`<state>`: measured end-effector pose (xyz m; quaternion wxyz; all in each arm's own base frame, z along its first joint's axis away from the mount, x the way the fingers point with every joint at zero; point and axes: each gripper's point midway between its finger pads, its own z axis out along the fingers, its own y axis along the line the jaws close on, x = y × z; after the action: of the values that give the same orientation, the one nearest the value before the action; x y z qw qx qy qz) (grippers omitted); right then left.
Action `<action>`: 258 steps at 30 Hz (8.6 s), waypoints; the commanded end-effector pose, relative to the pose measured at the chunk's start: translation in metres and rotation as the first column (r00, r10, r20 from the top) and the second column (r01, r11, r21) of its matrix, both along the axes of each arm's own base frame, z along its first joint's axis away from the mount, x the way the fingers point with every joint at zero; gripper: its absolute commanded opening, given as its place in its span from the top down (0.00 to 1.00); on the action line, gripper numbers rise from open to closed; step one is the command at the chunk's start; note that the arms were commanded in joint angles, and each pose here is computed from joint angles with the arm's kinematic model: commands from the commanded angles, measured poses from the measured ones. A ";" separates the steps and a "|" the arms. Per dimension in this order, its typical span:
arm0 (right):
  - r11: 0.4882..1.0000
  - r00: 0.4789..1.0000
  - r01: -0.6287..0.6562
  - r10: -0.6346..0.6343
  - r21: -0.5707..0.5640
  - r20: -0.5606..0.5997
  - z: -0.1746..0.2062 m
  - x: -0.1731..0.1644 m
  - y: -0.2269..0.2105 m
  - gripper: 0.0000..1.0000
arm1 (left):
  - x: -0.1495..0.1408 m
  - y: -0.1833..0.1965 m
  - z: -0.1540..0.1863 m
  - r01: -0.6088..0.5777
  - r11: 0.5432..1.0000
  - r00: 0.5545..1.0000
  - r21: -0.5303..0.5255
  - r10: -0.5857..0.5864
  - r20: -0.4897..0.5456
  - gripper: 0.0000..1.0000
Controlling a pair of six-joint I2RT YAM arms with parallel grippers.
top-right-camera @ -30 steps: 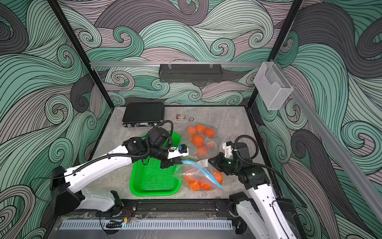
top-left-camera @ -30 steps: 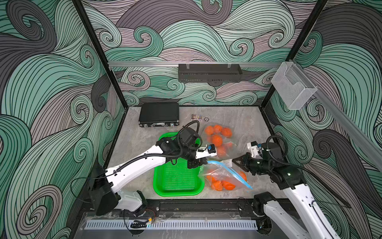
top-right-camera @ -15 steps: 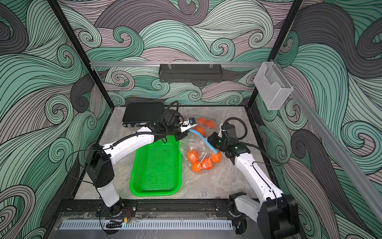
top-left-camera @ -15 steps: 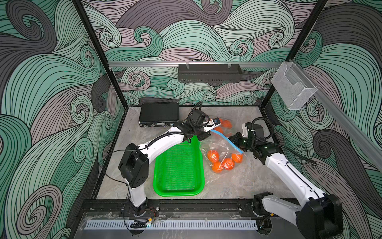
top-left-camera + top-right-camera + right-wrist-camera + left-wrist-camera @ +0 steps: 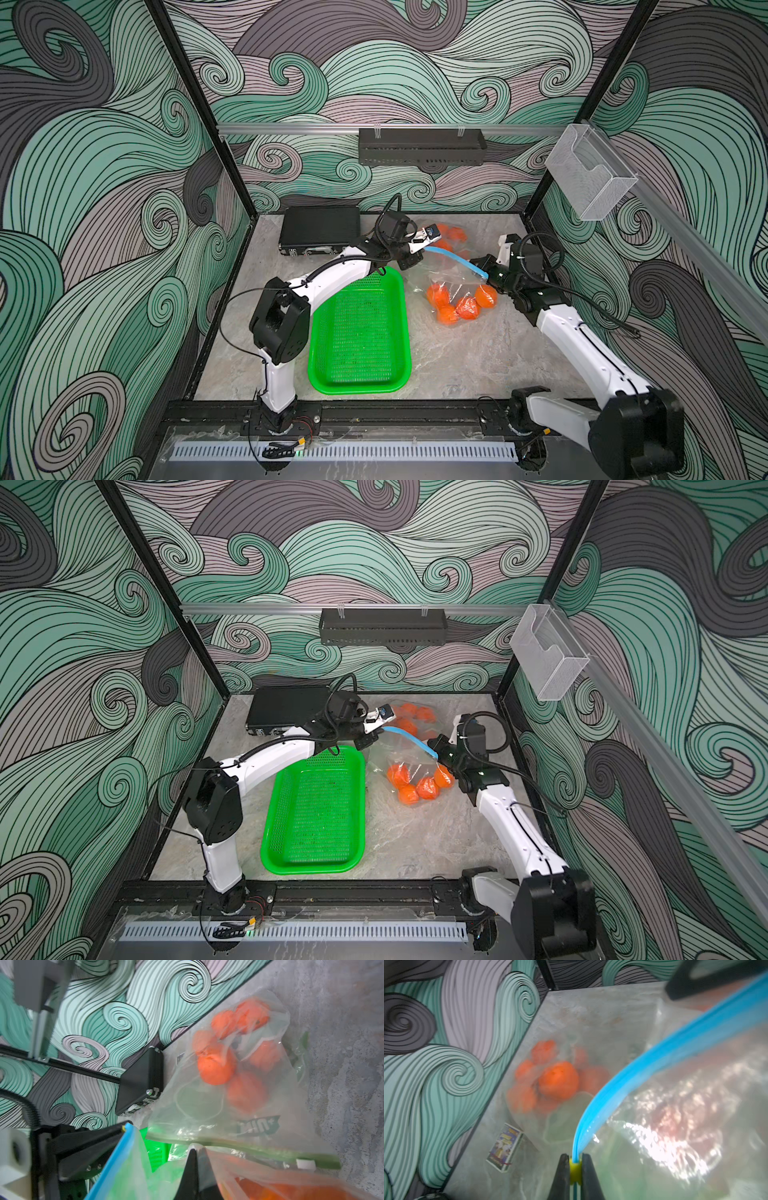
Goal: Open the zip-top bag and take out the orange
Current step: Adjust the zipper food storage bag at the center of the board, then place the zipper food storage bag at the center of the board, then adjust the basket at the center of the board, then adjust the zipper food storage bag at the center of the board.
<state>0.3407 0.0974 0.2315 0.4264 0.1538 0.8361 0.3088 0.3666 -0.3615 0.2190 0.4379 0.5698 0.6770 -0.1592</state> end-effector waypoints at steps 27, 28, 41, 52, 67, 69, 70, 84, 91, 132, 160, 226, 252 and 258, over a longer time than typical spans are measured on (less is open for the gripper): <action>0.985 0.906 -0.164 0.131 -0.049 -0.403 -0.055 -0.187 -0.003 0.41 | -0.229 0.064 -0.009 -0.264 0.949 0.713 -0.170 0.073 -0.698 0.57; 0.983 0.907 -0.162 0.113 -0.087 -0.405 -0.049 -0.189 -0.009 0.40 | -0.226 0.064 -0.011 -0.284 0.950 0.699 -0.132 0.111 -0.707 0.58; 0.888 0.877 -0.214 -0.008 -0.407 -0.480 -0.056 -0.112 -0.038 0.18 | -0.221 0.036 -0.024 -0.212 0.976 0.623 0.043 0.169 -0.764 0.51; 0.904 0.765 -0.161 -0.139 -0.396 -0.629 -0.152 -0.101 -0.055 0.21 | -0.220 0.030 -0.029 -0.169 0.984 0.636 0.065 0.159 -0.755 0.51; 0.954 0.773 -0.159 -0.040 -0.254 -0.633 -0.191 -0.090 -0.029 0.51 | -0.218 0.024 -0.039 -0.137 0.988 0.639 0.077 0.147 -0.755 0.51; 0.952 0.796 -0.129 -0.068 -0.278 -0.601 -0.183 -0.085 -0.034 0.64 | -0.215 0.021 -0.049 -0.137 0.985 0.628 0.100 0.165 -0.761 0.51; 0.950 0.805 -0.120 -0.076 -0.287 -0.589 -0.179 -0.083 -0.036 0.69 | -0.214 0.020 -0.051 -0.137 0.985 0.629 0.101 0.165 -0.760 0.51; 0.921 0.839 0.063 -0.258 -0.385 -0.479 -0.154 -0.090 -0.089 0.53 | -0.204 0.001 -0.059 -0.098 0.987 0.624 0.127 0.161 -0.765 0.51; 0.922 0.825 0.114 -0.295 -0.369 -0.482 -0.154 -0.083 -0.099 0.24 | -0.200 -0.007 -0.058 -0.066 0.987 0.633 0.147 0.155 -0.759 0.51; 0.744 0.709 0.592 -0.663 -0.309 -0.238 -0.113 -0.079 -0.178 1.00 | -0.204 -0.010 -0.071 -0.012 0.982 0.598 0.191 0.160 -0.785 0.51; 0.735 0.714 0.570 -0.664 -0.368 -0.220 -0.134 -0.098 -0.180 1.00 | -0.159 -0.035 -0.163 -0.245 0.884 0.492 0.398 0.467 -0.735 1.00; 0.799 0.774 0.499 -0.585 -0.335 -0.242 -0.148 -0.102 -0.163 1.00 | -0.043 0.145 -0.125 -0.775 0.397 0.248 0.492 0.907 -0.341 0.42; 0.821 0.799 0.469 -0.552 -0.324 -0.241 -0.150 -0.100 -0.158 1.00 | -0.139 -0.046 -0.141 -0.477 0.839 0.249 0.261 0.414 -0.876 0.93; 0.823 0.799 0.467 -0.550 -0.325 -0.244 -0.151 -0.100 -0.157 1.00 | -0.137 -0.054 -0.177 -0.473 0.831 0.205 0.293 0.428 -0.880 0.98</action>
<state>0.2424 -0.0619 0.0860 0.3702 0.3724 0.8500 0.0425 0.2210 -0.4013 0.0410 0.0138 0.1557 0.9400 -0.3032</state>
